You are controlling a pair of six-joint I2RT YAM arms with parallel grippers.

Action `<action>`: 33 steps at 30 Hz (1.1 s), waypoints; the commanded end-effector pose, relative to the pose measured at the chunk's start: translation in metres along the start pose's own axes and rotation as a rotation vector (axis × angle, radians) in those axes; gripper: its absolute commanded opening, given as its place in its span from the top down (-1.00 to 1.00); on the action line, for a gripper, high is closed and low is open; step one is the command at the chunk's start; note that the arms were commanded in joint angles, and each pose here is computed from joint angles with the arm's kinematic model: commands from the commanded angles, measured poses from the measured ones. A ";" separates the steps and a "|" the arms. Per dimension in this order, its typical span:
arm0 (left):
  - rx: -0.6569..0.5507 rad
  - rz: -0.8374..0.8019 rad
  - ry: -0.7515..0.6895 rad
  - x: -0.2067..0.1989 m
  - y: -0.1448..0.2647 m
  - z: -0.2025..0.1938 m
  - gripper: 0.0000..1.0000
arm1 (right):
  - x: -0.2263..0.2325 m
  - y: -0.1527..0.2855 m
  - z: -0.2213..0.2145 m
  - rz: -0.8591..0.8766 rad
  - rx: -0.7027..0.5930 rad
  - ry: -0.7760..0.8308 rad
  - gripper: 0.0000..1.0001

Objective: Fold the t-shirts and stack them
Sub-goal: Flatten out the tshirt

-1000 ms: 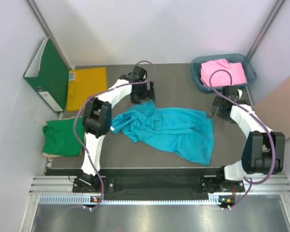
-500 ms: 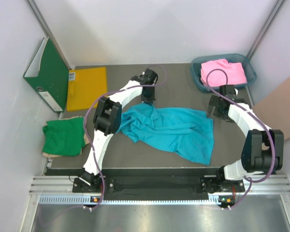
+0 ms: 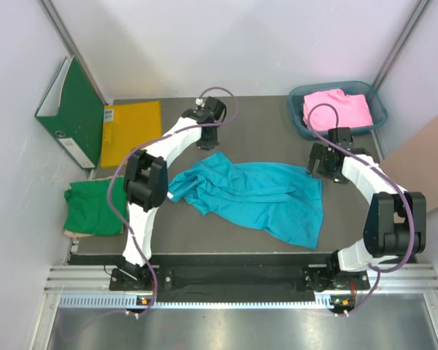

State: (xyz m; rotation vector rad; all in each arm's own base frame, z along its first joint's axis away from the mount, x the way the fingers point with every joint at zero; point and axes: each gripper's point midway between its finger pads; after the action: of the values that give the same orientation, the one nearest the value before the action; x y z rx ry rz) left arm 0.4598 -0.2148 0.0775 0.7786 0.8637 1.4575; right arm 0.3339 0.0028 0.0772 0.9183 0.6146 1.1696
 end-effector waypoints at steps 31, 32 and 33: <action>0.009 -0.059 0.066 0.029 0.021 0.009 -0.47 | 0.061 -0.026 -0.044 0.212 0.150 0.038 0.29; 0.019 -0.069 0.064 0.026 0.019 0.007 -0.63 | 0.062 -0.027 -0.044 0.211 0.148 0.042 0.46; 0.024 -0.077 0.059 0.023 0.017 0.006 -0.67 | 0.062 -0.027 -0.044 0.208 0.147 0.038 0.82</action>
State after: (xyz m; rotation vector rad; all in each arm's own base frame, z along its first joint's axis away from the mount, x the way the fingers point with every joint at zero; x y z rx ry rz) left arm 0.4496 -0.1748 0.0983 0.7454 0.9315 1.4761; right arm 0.3214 0.0691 0.0364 1.1390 0.6685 1.3445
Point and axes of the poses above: each gripper's point midway between its finger pads, its own y axis back along the fingers, its own x axis along the line the jaws close on, z = x × y, and after that the axes turned 1 degree about y, right-handed
